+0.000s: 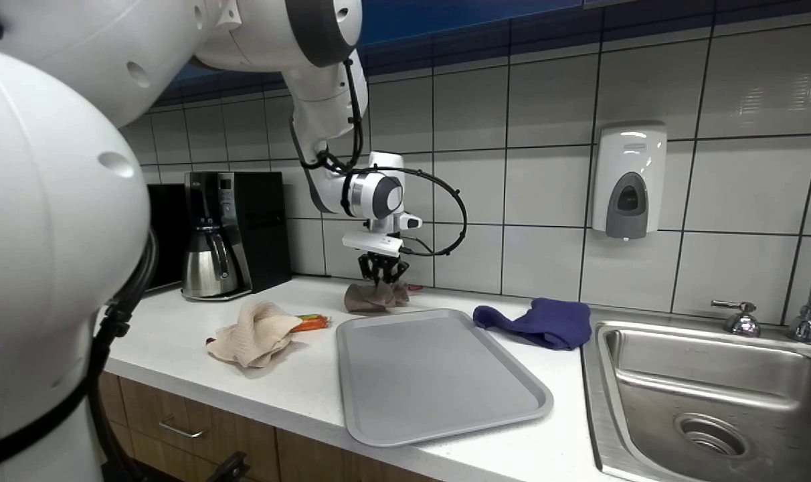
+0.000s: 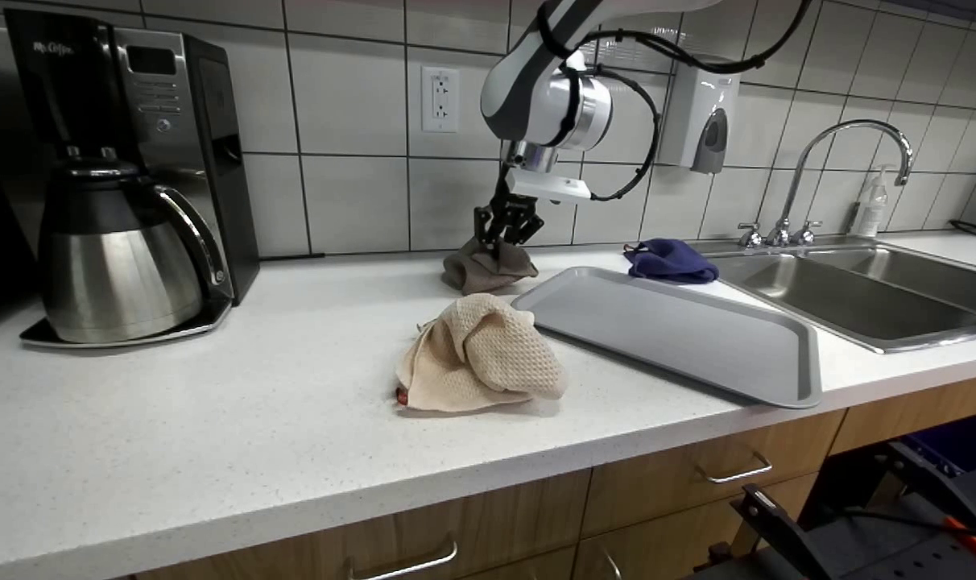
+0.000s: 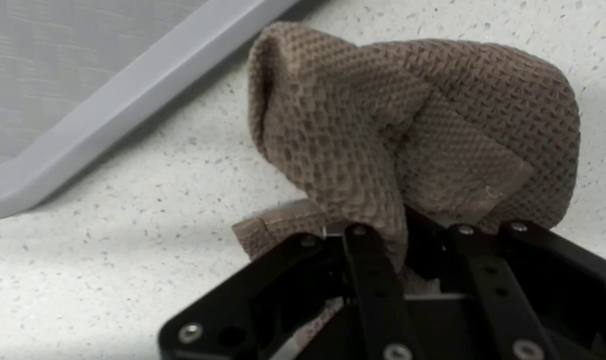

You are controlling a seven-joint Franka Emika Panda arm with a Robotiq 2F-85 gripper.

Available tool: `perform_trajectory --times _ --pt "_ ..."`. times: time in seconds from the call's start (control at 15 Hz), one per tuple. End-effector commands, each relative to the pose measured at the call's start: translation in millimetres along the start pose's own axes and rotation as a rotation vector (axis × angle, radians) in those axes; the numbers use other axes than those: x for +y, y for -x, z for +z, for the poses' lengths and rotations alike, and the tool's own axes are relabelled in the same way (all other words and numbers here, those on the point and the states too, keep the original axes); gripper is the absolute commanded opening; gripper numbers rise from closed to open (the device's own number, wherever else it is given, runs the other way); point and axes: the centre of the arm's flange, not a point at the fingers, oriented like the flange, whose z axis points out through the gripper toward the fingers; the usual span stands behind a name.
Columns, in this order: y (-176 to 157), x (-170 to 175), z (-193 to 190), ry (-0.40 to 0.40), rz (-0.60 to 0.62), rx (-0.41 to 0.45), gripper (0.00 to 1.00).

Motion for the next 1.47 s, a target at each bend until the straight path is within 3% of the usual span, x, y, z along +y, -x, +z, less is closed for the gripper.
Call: perform_trajectory --times 0.0,0.07,0.2,0.67,1.4 --pt "-16 -3 3 -0.003 -0.001 -0.023 0.03" --pt "-16 -2 5 -0.002 -0.001 -0.028 0.37" --pt "-16 0 7 0.0 0.001 -0.031 0.45" --pt "-11 6 5 -0.002 0.012 -0.028 0.97" --pt "4 18 -9 -0.001 0.026 -0.017 1.0"
